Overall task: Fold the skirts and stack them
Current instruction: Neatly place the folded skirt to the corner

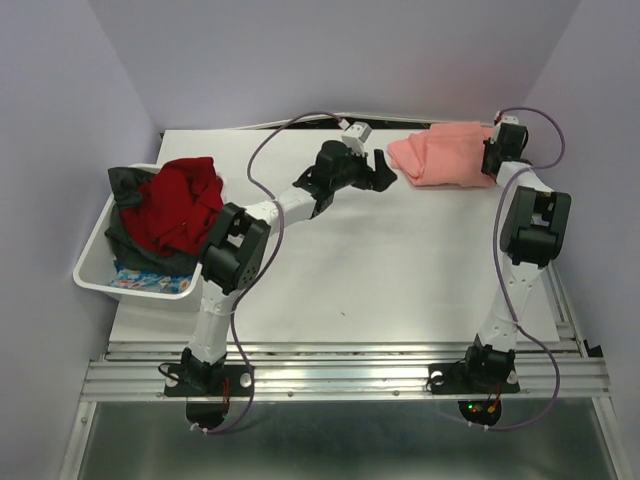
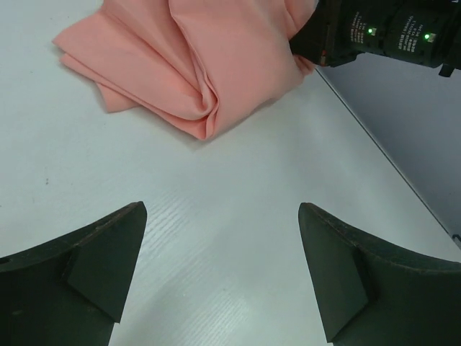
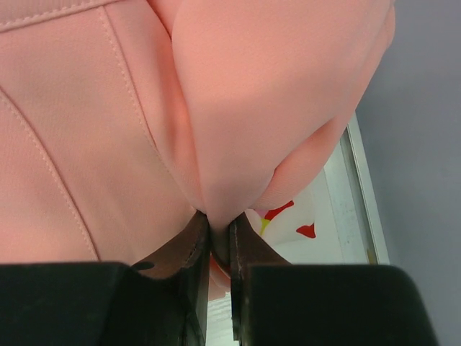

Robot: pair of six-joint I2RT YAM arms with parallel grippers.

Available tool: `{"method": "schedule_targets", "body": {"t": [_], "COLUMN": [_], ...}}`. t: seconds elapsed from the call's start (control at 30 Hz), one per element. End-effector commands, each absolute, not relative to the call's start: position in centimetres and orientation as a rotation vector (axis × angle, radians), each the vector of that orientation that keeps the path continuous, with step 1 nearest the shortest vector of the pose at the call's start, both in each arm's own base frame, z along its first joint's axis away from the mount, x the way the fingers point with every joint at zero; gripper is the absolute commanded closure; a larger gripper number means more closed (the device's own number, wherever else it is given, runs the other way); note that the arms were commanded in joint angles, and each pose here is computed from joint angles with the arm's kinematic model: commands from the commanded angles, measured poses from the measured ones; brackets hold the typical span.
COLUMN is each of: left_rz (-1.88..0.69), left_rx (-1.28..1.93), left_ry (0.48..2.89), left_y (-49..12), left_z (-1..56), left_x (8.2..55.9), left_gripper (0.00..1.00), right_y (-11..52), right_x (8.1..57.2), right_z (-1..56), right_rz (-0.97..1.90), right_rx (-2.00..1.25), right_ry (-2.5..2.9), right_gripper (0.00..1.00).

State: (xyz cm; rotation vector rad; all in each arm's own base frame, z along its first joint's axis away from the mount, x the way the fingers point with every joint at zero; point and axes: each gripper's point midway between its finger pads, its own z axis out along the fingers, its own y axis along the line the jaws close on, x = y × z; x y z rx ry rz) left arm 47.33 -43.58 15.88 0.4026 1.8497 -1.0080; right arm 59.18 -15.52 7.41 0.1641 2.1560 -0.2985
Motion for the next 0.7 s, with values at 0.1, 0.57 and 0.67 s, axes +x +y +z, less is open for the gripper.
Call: {"method": "schedule_targets", "body": {"t": [0.1,0.57,0.67], "left_rz": [-0.877,-0.489,-0.362], "left_rx": [0.523,0.557,0.555], "left_ry": [1.996,1.955,1.939], "left_y": [-39.5,-23.4,-20.6], "left_z": [17.2,28.9,30.0], "left_x": [45.5,43.3,42.2], "left_gripper": [0.01,0.01,0.01], "right_y": [-17.2,-13.9,-10.5], "right_x": [61.5,55.8,53.0], "right_z": [10.1,27.1,28.5], "right_rz": [-0.396,-0.283,-0.117], "right_rx": [0.204,0.139,0.046], "right_ry": [2.199,2.055,2.107], "right_gripper": [0.44,0.00,0.00]}}
